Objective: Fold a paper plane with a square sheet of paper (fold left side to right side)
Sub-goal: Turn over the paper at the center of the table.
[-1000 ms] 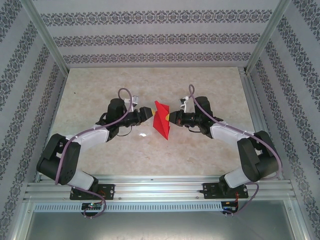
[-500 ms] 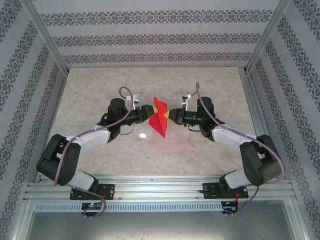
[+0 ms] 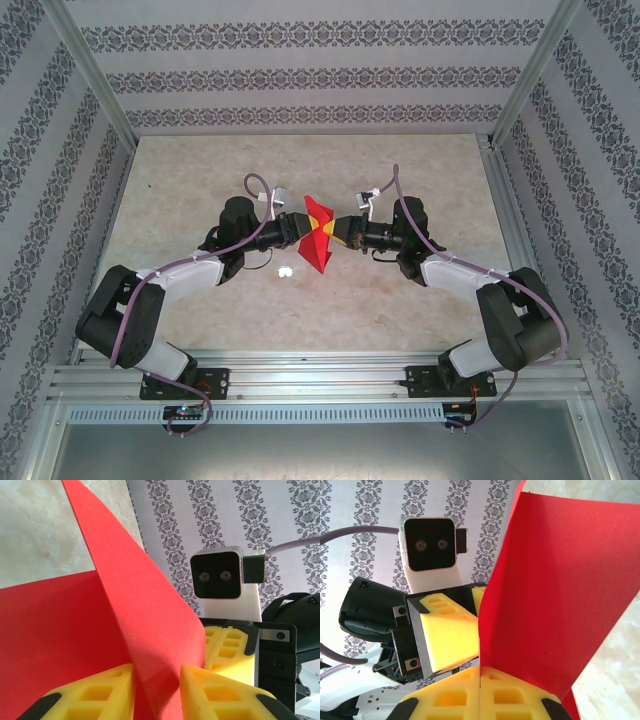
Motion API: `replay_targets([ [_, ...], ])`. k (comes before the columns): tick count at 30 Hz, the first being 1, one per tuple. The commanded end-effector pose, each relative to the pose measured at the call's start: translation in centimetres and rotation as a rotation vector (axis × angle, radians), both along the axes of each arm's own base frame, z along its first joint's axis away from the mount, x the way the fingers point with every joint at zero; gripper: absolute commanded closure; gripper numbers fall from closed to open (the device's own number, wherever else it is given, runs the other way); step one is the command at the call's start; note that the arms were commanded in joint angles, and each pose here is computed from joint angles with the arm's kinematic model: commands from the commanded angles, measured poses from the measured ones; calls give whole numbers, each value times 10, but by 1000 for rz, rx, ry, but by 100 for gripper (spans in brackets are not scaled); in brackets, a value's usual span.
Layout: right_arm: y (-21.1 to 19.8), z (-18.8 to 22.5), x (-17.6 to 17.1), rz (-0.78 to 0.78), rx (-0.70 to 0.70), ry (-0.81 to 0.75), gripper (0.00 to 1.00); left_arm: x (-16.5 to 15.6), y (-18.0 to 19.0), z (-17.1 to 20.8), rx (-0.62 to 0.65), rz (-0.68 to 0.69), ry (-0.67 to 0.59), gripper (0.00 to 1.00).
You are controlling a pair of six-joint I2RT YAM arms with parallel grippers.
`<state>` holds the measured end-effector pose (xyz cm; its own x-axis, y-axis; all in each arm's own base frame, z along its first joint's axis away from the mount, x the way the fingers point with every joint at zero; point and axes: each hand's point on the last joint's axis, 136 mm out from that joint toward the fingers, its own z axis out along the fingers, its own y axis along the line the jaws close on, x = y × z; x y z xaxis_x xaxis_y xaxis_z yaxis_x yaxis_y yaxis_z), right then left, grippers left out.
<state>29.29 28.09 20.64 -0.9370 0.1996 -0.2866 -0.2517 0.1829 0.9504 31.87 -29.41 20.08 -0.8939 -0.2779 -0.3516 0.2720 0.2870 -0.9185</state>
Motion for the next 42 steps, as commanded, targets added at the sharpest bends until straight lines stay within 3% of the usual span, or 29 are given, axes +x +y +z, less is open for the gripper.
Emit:
replay_targets([
  [1,1,-2,-2,6,-6,-20,100,1,-8,23,-37,-23,-74,77],
  [10,-6,-10,-1,-15,-21,-9,98,0,-6,25,-35,-17,-79,89],
  [14,-14,-9,0,-39,-39,-19,91,-1,-5,26,-29,-14,-82,94],
  [16,-23,-9,0,-63,-67,-32,84,0,-5,27,-27,-7,-83,95],
  [23,-59,-6,-7,-186,-201,-125,41,8,-4,48,-49,31,-101,97],
  [30,-33,4,-35,-138,-118,-212,20,12,-8,74,-99,39,-121,97],
  [37,-8,15,-40,-73,-48,-236,20,8,-15,82,-110,10,-131,97],
  [42,2,17,-38,-49,-42,-237,33,6,-18,82,-115,1,-128,97],
])
